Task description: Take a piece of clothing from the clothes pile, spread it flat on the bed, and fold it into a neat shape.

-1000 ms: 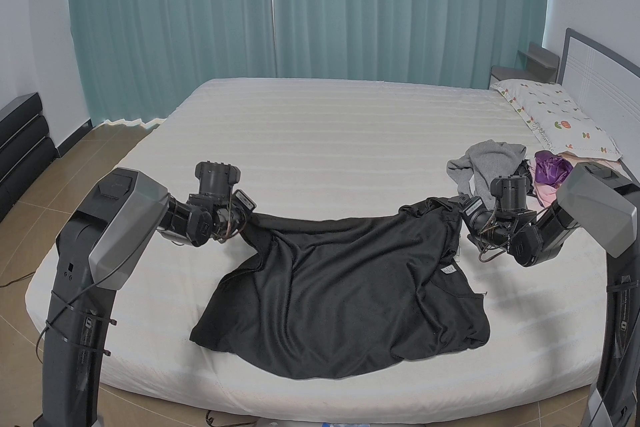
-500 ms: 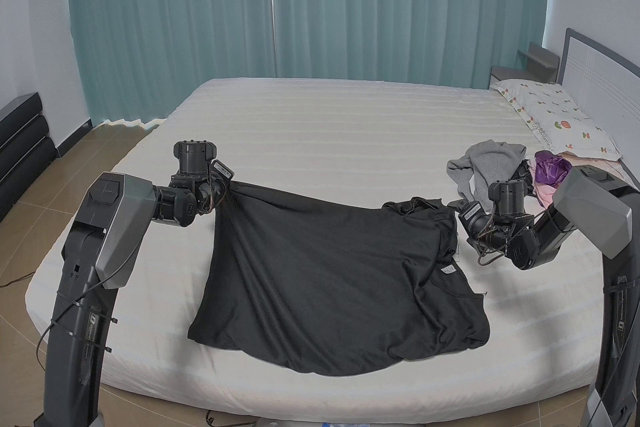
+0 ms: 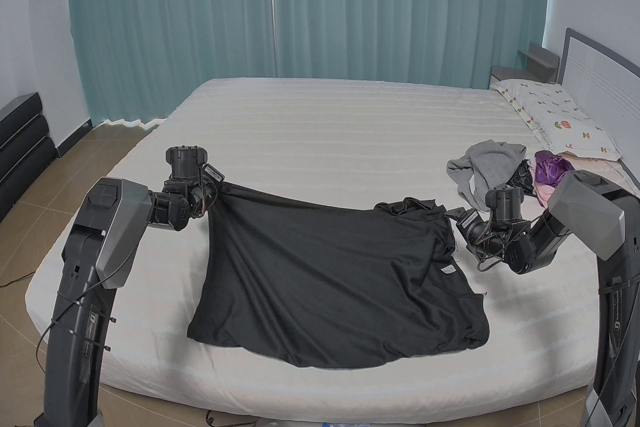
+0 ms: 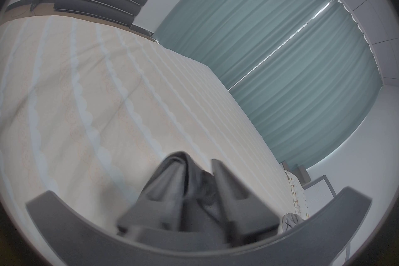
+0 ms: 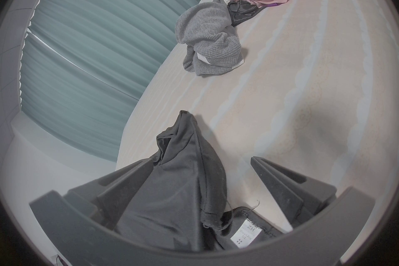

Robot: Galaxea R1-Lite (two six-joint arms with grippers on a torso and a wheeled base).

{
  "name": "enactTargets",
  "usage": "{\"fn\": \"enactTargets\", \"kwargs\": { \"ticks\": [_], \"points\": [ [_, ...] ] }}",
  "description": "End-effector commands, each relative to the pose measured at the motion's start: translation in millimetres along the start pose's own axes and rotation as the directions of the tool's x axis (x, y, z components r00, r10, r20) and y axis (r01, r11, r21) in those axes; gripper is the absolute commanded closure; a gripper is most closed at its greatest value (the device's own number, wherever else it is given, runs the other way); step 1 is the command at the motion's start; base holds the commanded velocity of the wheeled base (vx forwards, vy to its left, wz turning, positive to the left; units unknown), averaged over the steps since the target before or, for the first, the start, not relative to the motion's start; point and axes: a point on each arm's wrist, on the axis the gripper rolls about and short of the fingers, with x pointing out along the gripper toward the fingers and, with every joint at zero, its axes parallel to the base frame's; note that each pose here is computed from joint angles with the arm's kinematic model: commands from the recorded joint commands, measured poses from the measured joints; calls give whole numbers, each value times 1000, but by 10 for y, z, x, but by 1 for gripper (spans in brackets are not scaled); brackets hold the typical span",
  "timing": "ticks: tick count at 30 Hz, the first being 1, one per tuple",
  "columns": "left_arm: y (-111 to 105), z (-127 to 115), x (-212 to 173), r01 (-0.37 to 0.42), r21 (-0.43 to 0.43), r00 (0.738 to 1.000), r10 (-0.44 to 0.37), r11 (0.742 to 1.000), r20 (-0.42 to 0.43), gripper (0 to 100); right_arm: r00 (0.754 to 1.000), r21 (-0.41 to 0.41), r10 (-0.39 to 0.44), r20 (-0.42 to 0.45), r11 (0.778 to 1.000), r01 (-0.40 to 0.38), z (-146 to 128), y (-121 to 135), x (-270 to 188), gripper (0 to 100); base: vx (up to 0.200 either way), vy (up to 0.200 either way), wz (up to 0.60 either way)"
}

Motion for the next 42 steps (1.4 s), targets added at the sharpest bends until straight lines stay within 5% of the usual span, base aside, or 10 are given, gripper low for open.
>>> {"fn": "enactTargets", "kwargs": {
  "ticks": [1, 10, 17, 25, 32, 42],
  "points": [
    [39, 9, 15, -8, -3, 1000, 8, 1000, 1, 0, 1000, -1, -13, -9, 1000, 13, -22, -40, 13, 0, 0, 0, 0],
    [2, 132, -88, -50, -67, 999, 50, 997, 3, 0, 1000, -45, 0, -5, 999, 0, -25, 50, -53, 0, 0, 0, 0],
    [-20, 266, -496, -136, -62, 986, 129, 989, -102, 0, 999, -155, 4, -43, 988, -10, -156, 245, -279, 0, 0, 0, 0],
    [167, 184, -1286, -156, -63, 935, 127, 986, -330, 0, 993, -163, -53, -102, 986, 36, -261, 120, -775, 0, 0, 0, 0],
    [398, -38, -1856, -139, -73, 901, 96, 988, -422, 0, 994, -166, -25, -106, 986, 7, -408, -34, -1066, 0, 0, 0, 0],
    [682, -331, -2065, -190, -51, 851, 138, 981, -507, 0, 994, -167, 7, -110, 986, -26, -520, -215, -1091, 0, -100, 0, 0]
  ]
}}
